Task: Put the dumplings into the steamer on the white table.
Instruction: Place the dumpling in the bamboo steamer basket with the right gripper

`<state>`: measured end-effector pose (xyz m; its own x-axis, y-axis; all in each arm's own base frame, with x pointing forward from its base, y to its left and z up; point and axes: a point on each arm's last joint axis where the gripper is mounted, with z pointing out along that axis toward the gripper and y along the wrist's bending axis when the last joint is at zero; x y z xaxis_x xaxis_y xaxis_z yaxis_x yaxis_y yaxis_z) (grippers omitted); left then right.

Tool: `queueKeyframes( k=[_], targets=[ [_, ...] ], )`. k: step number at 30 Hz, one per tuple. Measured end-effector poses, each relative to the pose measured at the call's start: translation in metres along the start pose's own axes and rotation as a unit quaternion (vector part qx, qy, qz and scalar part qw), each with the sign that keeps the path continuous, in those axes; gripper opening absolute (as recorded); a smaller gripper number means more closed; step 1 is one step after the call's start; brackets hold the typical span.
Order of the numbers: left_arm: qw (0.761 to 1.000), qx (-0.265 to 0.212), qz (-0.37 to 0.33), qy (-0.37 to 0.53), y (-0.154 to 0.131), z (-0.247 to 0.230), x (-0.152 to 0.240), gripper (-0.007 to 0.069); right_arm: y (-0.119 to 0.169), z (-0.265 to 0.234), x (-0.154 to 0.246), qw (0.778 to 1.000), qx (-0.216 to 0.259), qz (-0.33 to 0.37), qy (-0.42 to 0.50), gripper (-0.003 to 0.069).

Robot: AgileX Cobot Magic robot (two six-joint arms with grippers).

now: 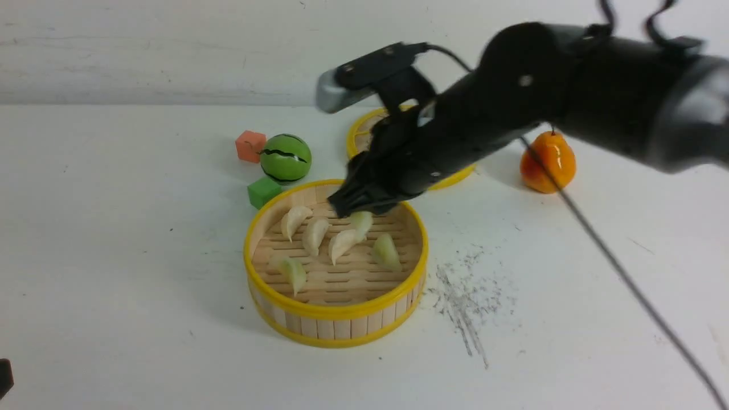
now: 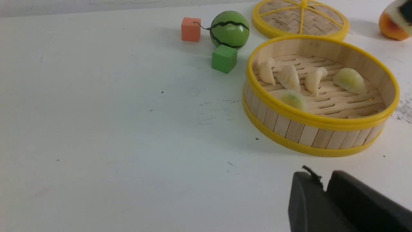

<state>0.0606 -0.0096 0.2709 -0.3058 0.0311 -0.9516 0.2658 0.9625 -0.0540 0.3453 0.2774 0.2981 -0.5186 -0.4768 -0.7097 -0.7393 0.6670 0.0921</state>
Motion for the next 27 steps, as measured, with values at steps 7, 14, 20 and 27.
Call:
queueKeyframes(
  k=[7, 14, 20, 27],
  targets=[
    [1.000, 0.000, 0.000, 0.001, 0.000, 0.000, 0.000, 0.0095, -0.003, 0.084, 0.023, 0.997, -0.009, -0.037, 0.064, 0.0177],
    [1.000, -0.001, 0.000, 0.001, 0.000, 0.000, 0.000, 0.0101, -0.007, 0.103, 0.035, 0.996, -0.005, -0.006, 0.084, 0.0177],
    [1.000, -0.001, 0.000, 0.001, 0.000, 0.000, 0.000, 0.0102, -0.008, 0.106, 0.036, 0.996, -0.002, 0.026, 0.085, 0.0219],
    [1.000, 0.000, 0.000, 0.000, 0.000, 0.000, 0.000, 0.0109, -0.010, 0.109, 0.037, 0.992, 0.015, 0.085, 0.087, 0.0299]
  ],
)
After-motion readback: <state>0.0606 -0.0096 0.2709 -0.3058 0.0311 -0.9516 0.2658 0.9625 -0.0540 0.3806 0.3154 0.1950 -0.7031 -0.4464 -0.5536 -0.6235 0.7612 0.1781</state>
